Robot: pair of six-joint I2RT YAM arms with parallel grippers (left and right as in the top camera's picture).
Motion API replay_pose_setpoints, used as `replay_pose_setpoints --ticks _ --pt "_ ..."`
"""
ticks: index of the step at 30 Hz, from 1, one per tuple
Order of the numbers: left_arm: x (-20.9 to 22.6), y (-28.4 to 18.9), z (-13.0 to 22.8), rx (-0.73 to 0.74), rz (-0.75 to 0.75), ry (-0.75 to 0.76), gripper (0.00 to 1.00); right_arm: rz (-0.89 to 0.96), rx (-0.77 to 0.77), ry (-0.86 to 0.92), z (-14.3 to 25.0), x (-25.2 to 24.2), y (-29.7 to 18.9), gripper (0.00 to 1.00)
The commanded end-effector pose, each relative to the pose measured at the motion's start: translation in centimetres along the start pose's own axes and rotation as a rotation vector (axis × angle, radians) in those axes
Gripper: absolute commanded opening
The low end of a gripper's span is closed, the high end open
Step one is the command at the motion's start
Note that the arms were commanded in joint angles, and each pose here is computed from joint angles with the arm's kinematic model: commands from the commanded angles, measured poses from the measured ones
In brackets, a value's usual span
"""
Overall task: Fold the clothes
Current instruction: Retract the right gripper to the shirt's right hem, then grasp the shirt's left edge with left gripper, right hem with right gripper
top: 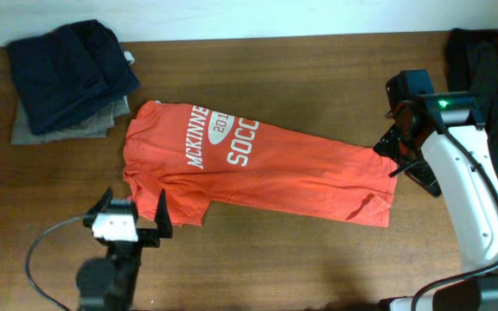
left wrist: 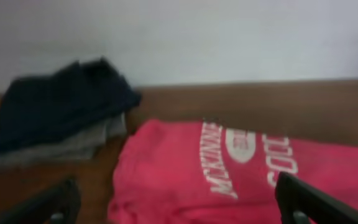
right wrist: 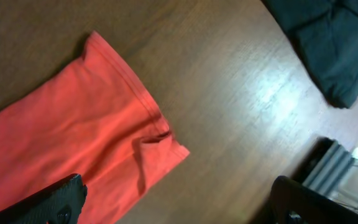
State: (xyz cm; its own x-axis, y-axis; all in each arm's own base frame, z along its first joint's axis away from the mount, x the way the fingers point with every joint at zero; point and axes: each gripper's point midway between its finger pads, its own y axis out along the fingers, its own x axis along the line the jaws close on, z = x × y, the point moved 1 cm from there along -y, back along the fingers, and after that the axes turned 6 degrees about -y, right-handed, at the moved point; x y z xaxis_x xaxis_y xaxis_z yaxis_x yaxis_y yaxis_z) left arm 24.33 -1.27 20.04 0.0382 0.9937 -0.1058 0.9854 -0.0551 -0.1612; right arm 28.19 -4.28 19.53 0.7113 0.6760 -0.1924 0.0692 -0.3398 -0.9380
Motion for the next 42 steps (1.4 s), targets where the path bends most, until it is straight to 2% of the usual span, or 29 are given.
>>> replay_pose_setpoints --ticks 1,4,7,9,16,21,26,30,36,42 --pt "0.8 1.8 -3.3 0.102 -0.074 0.028 0.99 -0.026 0.01 0.034 0.0 0.3 0.0 0.99" --pt "0.8 5.0 -3.6 0.309 -0.066 0.194 0.99 -0.094 0.068 0.035 0.8 1.5 -0.1 0.99" --pt "0.2 7.4 -2.3 0.485 -0.02 0.181 0.99 -0.088 0.073 0.006 1.0 1.3 -0.1 0.98" --pt "-0.8 9.3 0.1 0.632 0.056 0.152 0.99 -0.066 0.094 -0.002 1.5 0.8 -0.1 0.99" --pt "1.0 11.0 8.9 0.945 0.025 0.087 0.99 -0.005 0.102 -0.017 2.0 -0.3 0.4 0.99" --pt "2.3 10.2 9.7 0.995 -0.044 -0.009 0.99 0.015 0.118 -0.024 2.4 -0.9 0.3 0.99" --pt "4.0 7.2 11.0 1.122 -0.076 -0.125 0.99 0.052 0.153 0.023 3.5 -2.2 -0.2 0.99" --pt "5.4 6.8 11.0 1.12 -0.157 -0.228 0.99 0.018 0.129 0.036 3.4 -2.4 -1.1 0.99" --pt "4.6 7.9 11.5 1.112 -0.099 -0.265 0.99 0.028 0.173 0.029 5.0 -2.0 1.6 0.99" --pt "3.9 8.4 13.7 1.173 -0.052 -0.313 0.99 0.04 0.223 -0.012 6.6 -1.9 3.8 0.99"
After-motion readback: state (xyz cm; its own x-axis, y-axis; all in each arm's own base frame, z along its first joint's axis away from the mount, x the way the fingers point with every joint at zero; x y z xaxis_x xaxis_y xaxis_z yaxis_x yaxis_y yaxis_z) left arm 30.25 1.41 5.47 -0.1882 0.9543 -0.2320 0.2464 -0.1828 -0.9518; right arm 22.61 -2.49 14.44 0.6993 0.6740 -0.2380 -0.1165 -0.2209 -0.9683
